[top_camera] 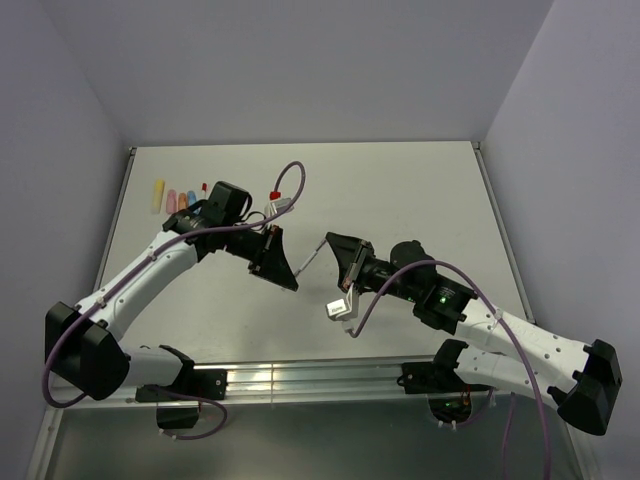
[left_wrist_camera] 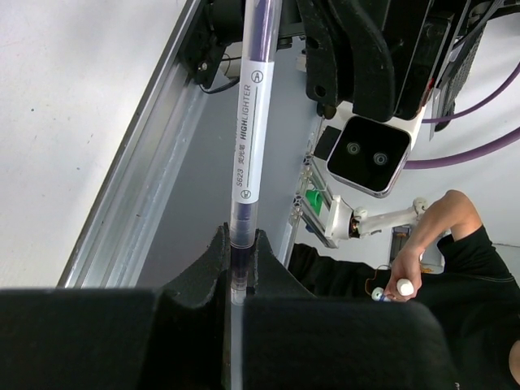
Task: Insert the pens into the pen caps
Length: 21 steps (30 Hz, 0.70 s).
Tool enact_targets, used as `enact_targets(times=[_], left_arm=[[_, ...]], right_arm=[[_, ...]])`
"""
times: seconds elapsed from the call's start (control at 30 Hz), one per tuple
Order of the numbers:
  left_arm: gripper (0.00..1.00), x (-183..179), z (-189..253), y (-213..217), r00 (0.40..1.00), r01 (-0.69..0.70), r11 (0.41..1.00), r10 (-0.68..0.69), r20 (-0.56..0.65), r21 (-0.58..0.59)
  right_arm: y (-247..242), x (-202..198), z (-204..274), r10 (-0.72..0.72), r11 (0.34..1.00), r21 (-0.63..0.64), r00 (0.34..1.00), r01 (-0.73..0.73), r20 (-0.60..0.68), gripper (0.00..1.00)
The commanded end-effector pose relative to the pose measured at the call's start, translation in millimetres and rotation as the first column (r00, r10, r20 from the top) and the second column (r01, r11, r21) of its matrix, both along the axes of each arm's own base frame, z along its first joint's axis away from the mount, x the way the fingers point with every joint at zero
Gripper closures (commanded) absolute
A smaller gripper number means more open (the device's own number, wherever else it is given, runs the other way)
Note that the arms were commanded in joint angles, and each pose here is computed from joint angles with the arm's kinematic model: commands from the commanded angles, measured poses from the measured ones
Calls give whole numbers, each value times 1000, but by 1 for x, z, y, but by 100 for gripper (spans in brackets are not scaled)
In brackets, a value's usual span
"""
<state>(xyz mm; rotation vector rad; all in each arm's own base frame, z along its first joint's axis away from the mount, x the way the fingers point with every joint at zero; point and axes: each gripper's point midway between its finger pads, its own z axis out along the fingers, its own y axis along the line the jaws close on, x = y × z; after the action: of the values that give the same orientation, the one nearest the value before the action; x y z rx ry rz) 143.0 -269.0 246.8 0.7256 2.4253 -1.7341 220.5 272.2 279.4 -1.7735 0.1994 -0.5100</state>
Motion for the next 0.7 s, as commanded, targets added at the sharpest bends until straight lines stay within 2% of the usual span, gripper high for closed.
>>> enact_targets(times=[0.0,0.4,0.57,0.63,0.67], left_arm=[[100,60,21,-21,959,-89,992,109,263,-88],[100,68,20,-25,957,-100,991,119,265,-85],[100,73,15,-20,947,-134,989,147,284,-64],[100,76,13,-14,939,-162,985,171,299,-54],[100,78,12,-10,935,-175,983,181,304,-49]], right_arm=[[47,-95,-2,468,884,40,882,-466,-54,100],[46,-116,-5,542,840,53,836,-539,-85,100],[47,-99,-7,465,885,48,879,-463,-106,100],[45,-85,-5,397,918,66,908,-392,-131,89],[44,-82,0,379,925,74,917,-372,-128,76]])
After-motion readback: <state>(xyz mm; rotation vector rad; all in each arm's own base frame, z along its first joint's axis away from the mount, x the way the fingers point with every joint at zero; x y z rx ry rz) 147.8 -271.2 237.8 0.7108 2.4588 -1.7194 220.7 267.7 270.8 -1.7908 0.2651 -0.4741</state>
